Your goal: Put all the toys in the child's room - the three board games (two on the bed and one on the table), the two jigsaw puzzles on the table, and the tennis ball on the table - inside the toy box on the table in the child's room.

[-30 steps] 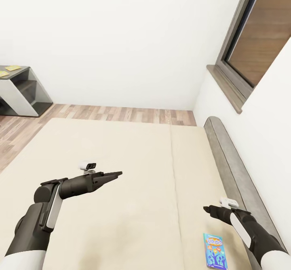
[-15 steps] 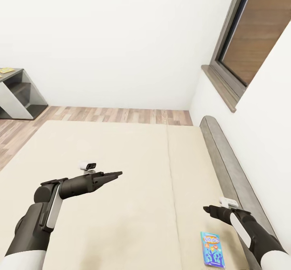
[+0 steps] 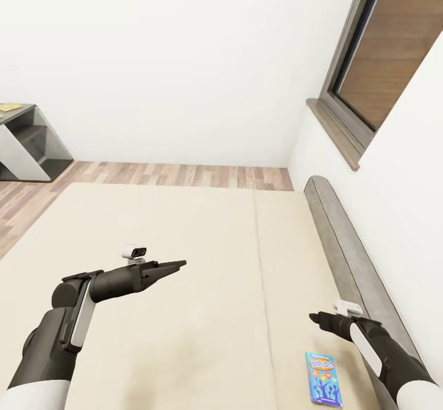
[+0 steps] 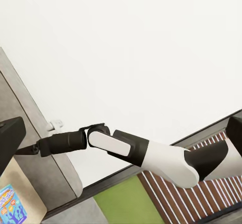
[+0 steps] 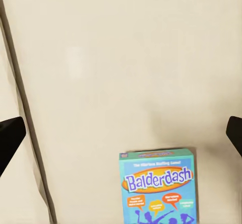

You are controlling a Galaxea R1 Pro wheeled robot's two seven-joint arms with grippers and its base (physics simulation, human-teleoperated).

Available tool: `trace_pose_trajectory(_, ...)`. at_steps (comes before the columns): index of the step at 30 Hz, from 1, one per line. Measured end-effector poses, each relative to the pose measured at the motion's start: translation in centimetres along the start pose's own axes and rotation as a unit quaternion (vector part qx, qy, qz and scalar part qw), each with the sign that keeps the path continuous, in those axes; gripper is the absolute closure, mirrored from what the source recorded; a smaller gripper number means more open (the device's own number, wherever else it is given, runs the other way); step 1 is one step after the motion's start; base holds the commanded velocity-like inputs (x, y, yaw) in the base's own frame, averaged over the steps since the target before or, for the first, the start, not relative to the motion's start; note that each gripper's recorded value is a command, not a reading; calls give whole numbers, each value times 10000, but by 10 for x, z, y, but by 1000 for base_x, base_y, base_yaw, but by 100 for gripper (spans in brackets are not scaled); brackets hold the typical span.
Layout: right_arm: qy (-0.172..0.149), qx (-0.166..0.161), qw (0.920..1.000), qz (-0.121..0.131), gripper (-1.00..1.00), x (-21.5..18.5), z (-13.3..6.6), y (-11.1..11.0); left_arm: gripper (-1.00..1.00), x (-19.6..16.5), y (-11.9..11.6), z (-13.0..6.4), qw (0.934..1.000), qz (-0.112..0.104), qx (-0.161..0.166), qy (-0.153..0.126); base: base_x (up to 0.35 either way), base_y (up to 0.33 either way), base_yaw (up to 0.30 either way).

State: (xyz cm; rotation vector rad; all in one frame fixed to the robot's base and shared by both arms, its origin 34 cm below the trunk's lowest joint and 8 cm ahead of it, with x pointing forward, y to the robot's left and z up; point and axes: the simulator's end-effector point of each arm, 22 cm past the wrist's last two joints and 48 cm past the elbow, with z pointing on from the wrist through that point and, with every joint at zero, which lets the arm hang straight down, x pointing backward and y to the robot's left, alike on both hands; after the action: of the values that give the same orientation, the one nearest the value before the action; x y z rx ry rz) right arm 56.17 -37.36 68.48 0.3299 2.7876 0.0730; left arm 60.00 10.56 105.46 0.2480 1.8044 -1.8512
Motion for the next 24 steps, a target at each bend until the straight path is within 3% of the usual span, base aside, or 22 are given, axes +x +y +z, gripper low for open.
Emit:
trace_pose_trajectory(10,25,19,10000,-50,-100,2,0,-1,-100,0,0,0,10000,-2,-2,-5,0,-35,0)
trace_pose_trajectory(19,159,263,9982,-520,-100,13,3,-11,-100,0,0,0,10000,0,-3,-6,0,-10,0)
trace_pose_trajectory(24,269,376,9972,-587,-100,19,5,-22,-100,0,0,0,10000,-1,-3,-6,0,0,0)
